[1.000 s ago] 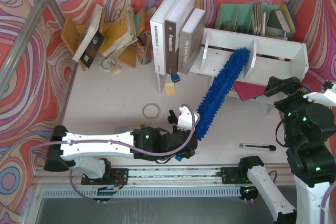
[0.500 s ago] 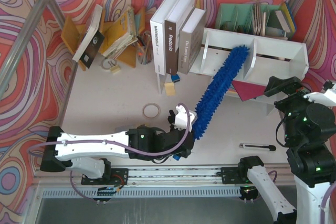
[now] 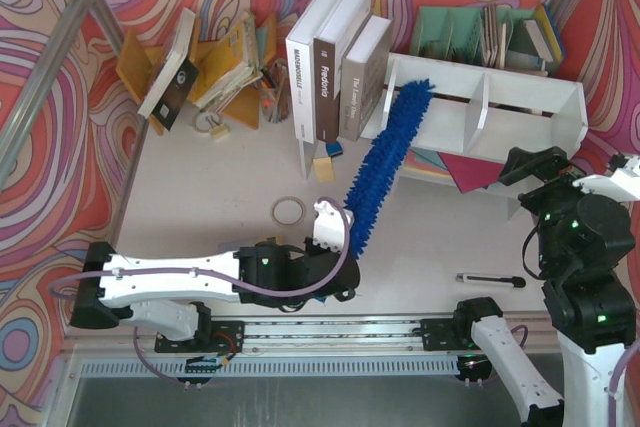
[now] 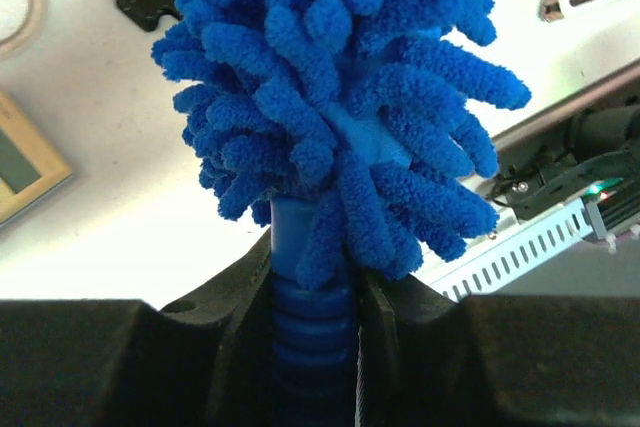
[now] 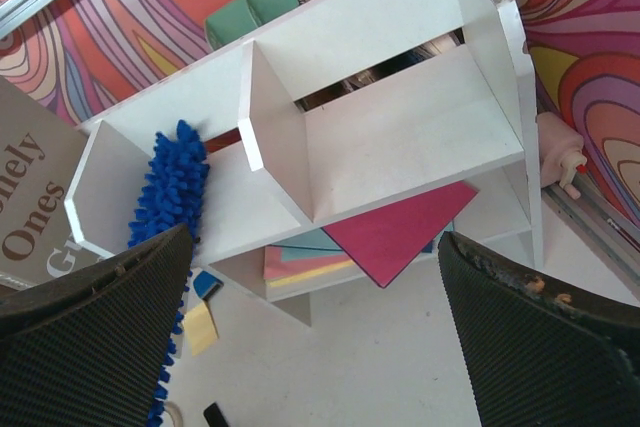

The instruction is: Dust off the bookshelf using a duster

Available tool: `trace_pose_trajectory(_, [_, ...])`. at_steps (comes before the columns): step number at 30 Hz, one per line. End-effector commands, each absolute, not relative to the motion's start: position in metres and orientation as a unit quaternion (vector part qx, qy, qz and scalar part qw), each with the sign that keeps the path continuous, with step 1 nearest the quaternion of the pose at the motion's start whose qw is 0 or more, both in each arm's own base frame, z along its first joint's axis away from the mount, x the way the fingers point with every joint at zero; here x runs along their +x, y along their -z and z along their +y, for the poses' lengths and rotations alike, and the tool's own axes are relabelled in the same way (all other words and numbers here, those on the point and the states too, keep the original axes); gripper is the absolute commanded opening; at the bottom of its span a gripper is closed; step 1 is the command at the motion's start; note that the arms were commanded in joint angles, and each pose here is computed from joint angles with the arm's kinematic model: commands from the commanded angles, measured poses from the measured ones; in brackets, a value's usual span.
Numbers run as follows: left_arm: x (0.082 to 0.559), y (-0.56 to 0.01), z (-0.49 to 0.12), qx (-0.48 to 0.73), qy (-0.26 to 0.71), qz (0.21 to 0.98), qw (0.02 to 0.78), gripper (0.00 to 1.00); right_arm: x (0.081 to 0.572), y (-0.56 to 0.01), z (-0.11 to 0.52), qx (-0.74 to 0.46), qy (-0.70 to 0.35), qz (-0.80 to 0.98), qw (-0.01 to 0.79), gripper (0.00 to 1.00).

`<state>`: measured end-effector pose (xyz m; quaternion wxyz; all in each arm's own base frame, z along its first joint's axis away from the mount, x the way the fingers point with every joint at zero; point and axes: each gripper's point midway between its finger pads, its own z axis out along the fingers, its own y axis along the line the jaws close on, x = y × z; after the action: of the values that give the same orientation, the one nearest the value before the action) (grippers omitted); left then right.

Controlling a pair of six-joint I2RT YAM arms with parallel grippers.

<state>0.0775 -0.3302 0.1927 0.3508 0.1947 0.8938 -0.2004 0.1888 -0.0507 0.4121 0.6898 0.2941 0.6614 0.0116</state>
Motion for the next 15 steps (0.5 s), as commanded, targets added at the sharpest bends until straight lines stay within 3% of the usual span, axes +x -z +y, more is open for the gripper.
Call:
trace_pose_trajectory(1, [0.096,-0.208,-0.301,0.124,0.178,0.898,0.384,0.0,0.186,-0.408,-0.05,0.295,-0.014,0.663,0.688,0.99])
trace_pose_trajectory(7, [0.094,-0.215,-0.307,0.126,0.19,0.896,0.38,0.0,0.188,-0.403,-0.049,0.296,-0.017,0.665,0.685,0.99])
trace_pose_trajectory(15, [0.081,-0.235,-0.378,0.191,0.248,0.875,0.371,0.0,0.189,-0.402,-0.05,0.297,-0.016,0.665,0.685,0.99])
